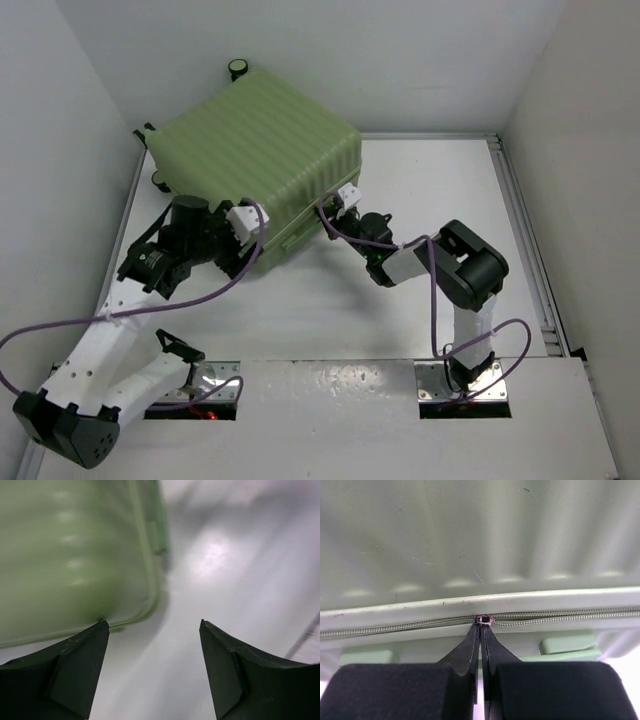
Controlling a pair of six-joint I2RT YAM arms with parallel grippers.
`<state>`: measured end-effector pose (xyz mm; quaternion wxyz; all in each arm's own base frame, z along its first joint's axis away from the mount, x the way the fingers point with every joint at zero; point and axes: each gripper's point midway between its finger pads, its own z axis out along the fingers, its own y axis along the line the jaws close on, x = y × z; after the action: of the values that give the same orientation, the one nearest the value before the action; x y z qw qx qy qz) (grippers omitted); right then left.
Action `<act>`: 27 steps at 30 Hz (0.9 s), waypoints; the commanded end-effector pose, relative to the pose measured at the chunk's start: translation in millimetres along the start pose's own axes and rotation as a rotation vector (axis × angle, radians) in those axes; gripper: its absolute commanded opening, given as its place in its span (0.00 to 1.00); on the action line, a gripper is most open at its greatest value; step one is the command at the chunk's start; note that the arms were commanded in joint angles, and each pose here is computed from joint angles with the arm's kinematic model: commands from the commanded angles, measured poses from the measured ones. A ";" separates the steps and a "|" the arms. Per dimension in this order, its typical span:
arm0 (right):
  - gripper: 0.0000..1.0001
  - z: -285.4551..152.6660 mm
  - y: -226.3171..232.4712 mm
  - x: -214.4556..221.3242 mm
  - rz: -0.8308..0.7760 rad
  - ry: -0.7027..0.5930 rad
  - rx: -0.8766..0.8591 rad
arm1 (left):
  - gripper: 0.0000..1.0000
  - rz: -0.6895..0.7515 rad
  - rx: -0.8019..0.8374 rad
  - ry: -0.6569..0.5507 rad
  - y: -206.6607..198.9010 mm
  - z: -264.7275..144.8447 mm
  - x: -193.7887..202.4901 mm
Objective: Pack the luggage
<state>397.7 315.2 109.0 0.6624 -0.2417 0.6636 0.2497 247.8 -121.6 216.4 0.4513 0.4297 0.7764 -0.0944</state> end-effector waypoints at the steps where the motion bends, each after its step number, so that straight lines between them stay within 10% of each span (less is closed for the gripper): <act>1: 0.00 5.0 30.5 -69.9 0.045 -0.192 -0.127 | 0.80 0.026 0.196 -0.068 -36.1 24.7 -35.8; 27: 0.00 -3.2 9.1 -46.5 0.173 -0.043 -0.257 | 0.75 -0.015 -0.220 -0.144 -36.2 165.0 -37.4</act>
<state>388.7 307.7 109.7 0.5844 -0.2434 0.6877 0.3555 305.3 -240.8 112.2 0.4859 0.3854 0.7825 -0.0564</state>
